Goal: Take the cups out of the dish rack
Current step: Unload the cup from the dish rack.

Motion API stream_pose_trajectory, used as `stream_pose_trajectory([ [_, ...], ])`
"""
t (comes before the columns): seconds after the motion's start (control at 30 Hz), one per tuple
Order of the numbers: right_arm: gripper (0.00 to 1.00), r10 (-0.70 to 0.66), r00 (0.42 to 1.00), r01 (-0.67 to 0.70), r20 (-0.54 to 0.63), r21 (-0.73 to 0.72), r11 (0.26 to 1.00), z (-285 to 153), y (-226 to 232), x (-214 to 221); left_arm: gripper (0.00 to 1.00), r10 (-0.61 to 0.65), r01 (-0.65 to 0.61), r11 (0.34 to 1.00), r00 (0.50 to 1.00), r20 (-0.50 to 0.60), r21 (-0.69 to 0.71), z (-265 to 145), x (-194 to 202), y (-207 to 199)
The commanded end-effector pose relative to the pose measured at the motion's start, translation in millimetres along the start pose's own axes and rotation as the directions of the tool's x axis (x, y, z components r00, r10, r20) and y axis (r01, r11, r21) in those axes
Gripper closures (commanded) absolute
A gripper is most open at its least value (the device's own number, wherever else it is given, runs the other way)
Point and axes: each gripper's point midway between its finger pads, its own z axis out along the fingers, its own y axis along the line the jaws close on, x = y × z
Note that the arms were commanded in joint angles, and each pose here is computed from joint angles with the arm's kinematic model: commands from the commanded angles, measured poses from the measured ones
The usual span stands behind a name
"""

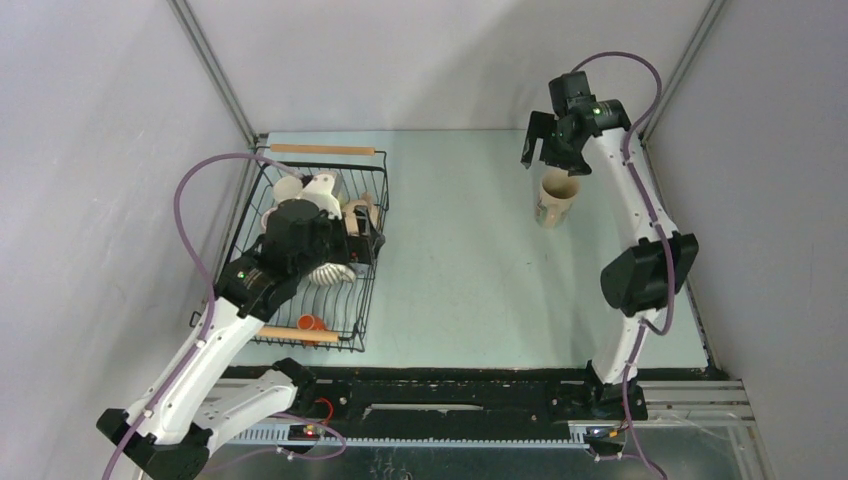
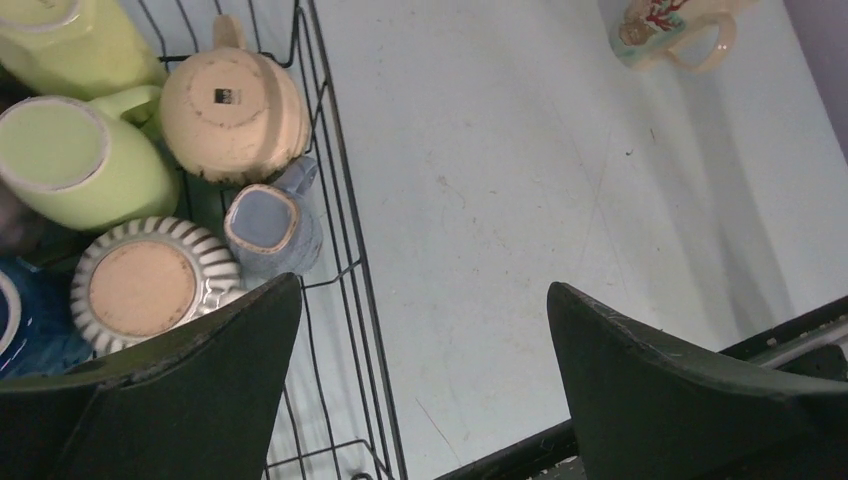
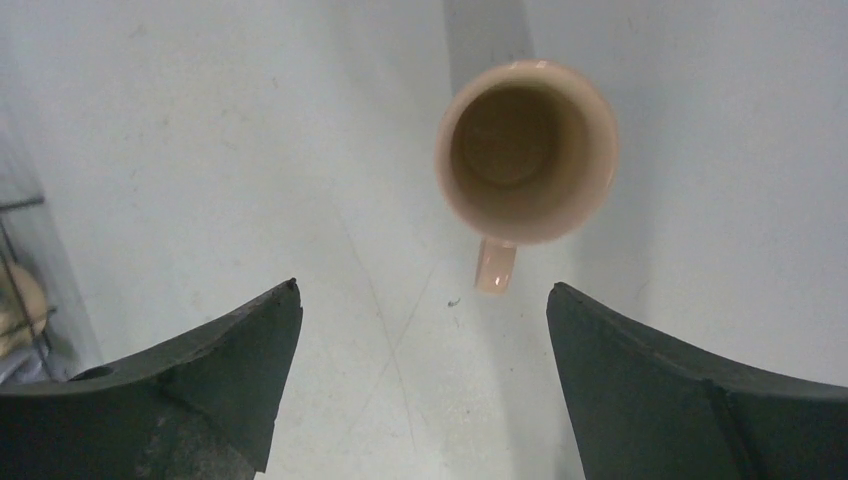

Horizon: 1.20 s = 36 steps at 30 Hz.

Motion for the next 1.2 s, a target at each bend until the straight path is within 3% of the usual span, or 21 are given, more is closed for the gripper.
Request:
stream_pose_trajectory([
  [0.0, 0.00, -0.026, 0.995, 0.035, 0.096, -0.102, 0.994, -44, 25, 6, 0.00, -0.039, 0.043, 0.994, 0.999, 0.037, -0.097, -22, -17, 12],
  [0.3, 0.00, -0.049, 0.987, 0.087, 0.154, -0.249, 0.965, -69, 70, 55, 0.00, -0.127, 0.110, 0.930, 0.991, -0.027, -0.351, -42, 6, 55],
  [0.53, 0.00, -0.068, 0.985, 0.117, 0.161, -0.319, 0.941, -79, 88, 83, 0.00, -0.240, 0.188, 0.823, 0.970, -0.030, -0.536, -51, 33, 89],
  [0.87, 0.00, -0.092, 0.983, 0.146, 0.158, -0.370, 0.918, -87, 106, 112, 0.00, -0.499, 0.308, 0.669, 0.861, -0.101, -0.676, -40, 94, 123],
  [1.17, 0.01, -0.082, 0.986, 0.132, 0.143, -0.385, 0.913, -86, 108, 126, 0.00, -0.582, 0.244, 0.566, 0.794, -0.172, -0.788, -36, 152, 153],
])
